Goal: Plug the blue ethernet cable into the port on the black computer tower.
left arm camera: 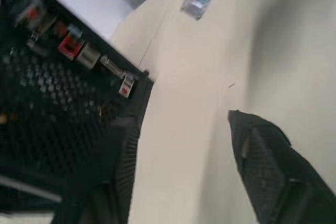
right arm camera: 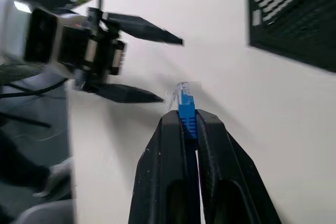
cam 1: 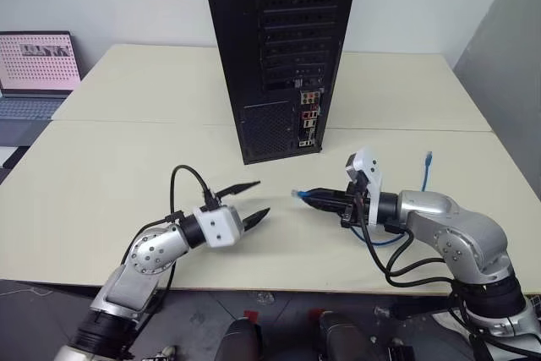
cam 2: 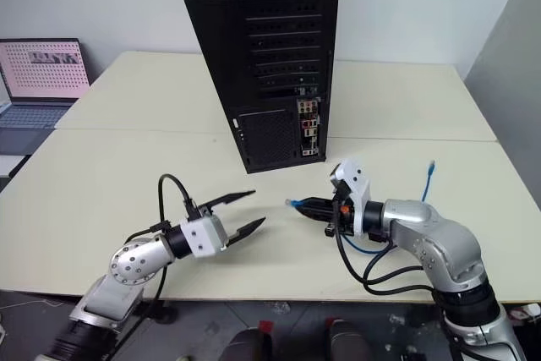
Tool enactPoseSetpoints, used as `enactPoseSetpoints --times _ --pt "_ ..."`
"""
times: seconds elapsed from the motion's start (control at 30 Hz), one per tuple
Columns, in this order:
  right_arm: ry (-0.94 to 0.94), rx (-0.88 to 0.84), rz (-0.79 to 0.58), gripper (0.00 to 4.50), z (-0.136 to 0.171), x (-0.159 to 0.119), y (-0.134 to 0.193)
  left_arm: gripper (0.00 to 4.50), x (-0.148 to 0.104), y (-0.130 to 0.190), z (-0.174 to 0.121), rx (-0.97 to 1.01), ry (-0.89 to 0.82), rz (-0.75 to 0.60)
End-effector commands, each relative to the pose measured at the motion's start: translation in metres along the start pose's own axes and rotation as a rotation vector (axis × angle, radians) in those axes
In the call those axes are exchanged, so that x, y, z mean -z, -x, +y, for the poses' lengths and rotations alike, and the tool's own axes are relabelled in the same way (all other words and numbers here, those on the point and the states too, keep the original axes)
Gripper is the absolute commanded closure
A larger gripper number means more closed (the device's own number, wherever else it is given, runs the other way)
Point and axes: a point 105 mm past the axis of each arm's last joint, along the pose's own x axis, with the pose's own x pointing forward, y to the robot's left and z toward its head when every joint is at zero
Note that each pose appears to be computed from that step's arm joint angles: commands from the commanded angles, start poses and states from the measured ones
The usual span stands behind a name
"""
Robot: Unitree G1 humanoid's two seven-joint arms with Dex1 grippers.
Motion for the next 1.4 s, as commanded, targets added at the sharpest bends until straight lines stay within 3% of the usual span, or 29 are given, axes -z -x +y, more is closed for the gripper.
enactPoseSetpoints --times 0.03,0.07,0.27,0.53,0.8,1.4 --pt "0.136 0.189 -0.092 4.50 -0.010 -0.021 0.002 0.72 -0.019 -0.008 0.024 -0.122 0.137 0.003" --pt "0.151 0.269 -0.118 4.50 -0.015 -0.025 0.001 0.50 -0.024 -0.011 0.031 -0.158 0.160 0.000" --pt "0.148 0.551 -0.212 4.50 -0.029 -0.032 -0.014 0.49 -0.028 -0.015 0.056 -0.298 0.245 0.039" --pt "0.100 0.729 -0.308 4.50 -0.045 -0.048 -0.039 0.49 -0.032 -0.017 0.063 -0.275 0.243 0.015" --pt "0.065 0.747 -0.372 4.50 -0.050 -0.060 -0.055 0.49 -0.034 -0.021 0.068 -0.256 0.377 -0.026" --pt "0.059 0.768 -0.398 4.50 -0.057 -0.061 -0.066 0.49 -0.035 -0.018 0.068 -0.207 0.345 -0.032"
